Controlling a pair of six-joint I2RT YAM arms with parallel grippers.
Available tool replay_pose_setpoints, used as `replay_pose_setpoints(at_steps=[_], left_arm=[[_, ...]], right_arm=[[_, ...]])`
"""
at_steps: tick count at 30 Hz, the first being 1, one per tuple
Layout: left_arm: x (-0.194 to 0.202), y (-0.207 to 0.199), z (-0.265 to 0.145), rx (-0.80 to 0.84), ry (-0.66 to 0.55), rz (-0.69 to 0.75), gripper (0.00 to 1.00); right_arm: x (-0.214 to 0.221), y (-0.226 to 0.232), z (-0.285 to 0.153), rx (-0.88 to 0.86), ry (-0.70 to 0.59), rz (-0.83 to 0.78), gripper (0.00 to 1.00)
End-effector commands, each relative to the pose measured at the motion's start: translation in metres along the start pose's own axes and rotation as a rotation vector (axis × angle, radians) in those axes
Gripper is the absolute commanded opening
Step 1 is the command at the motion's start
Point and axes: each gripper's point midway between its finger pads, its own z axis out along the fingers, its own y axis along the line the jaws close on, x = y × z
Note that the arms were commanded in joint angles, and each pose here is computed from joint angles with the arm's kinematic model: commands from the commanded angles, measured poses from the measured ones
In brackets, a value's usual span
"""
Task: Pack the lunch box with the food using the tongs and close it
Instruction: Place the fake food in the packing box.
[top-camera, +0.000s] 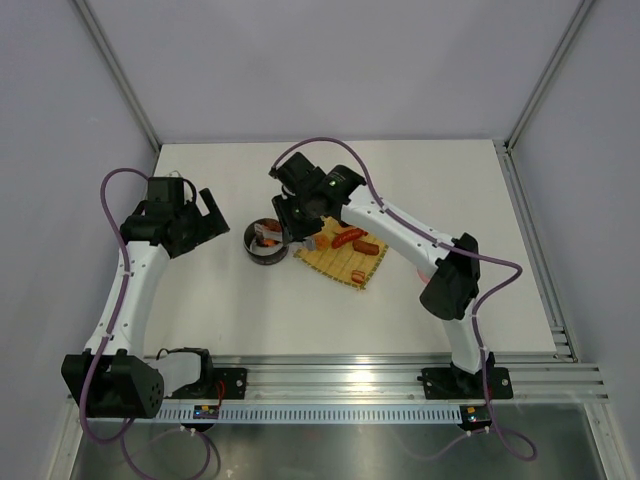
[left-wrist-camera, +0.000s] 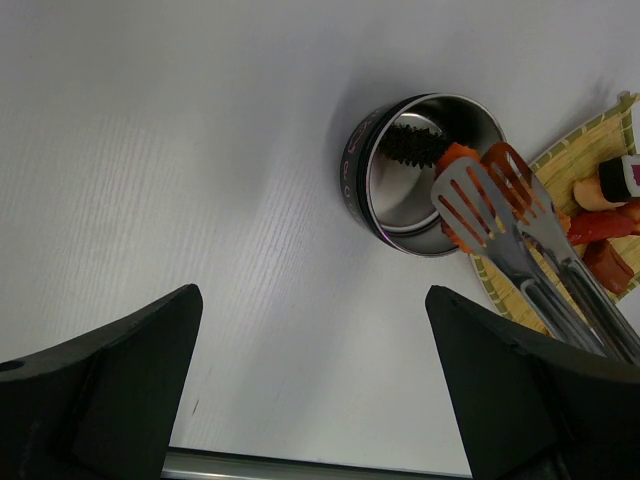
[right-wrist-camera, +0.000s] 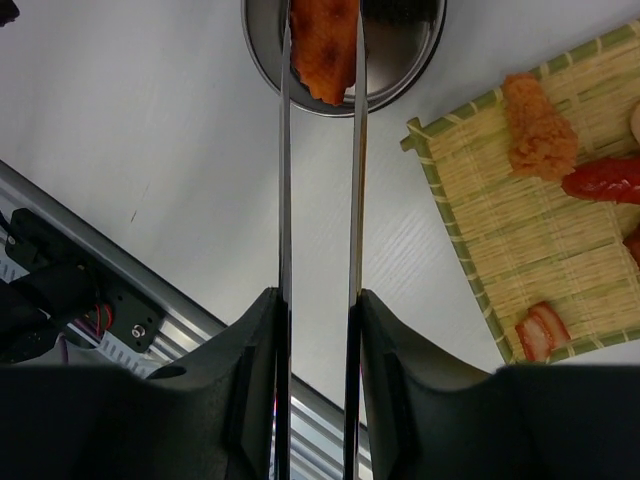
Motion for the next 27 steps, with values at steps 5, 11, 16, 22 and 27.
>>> replay_pose_setpoints(at_steps=[5, 11, 16, 22, 27], left_arm=[[-0.007, -0.002, -0.005, 0.015, -0.034, -0.001, 0.99], [-0.007, -0.002, -0.003, 0.013, -0.03, -0.001, 0.99], [-0.009, -0.003, -0.002, 0.012, -0.03, -0.001, 0.99], [-0.008, -0.003, -0.002, 0.011, -0.027, -0.003, 0.99], [-0.008, -0.003, -0.001, 0.012, -0.028, -0.004, 0.99]], right_arm=[[-0.019, 0.024, 0.006, -0.083, -0.028, -0.058, 0.29], [-0.017, 0.023, 0.008, -0.076, -0.019, -0.057, 0.54], [-0.023, 0.019, -0.003, -0.049, -0.05, -0.063, 0.57], [-0.038, 0.004, -0.035, 0.043, -0.148, -0.081, 0.48], [-0.032, -0.037, -0.063, 0.16, -0.197, -0.02, 0.45]])
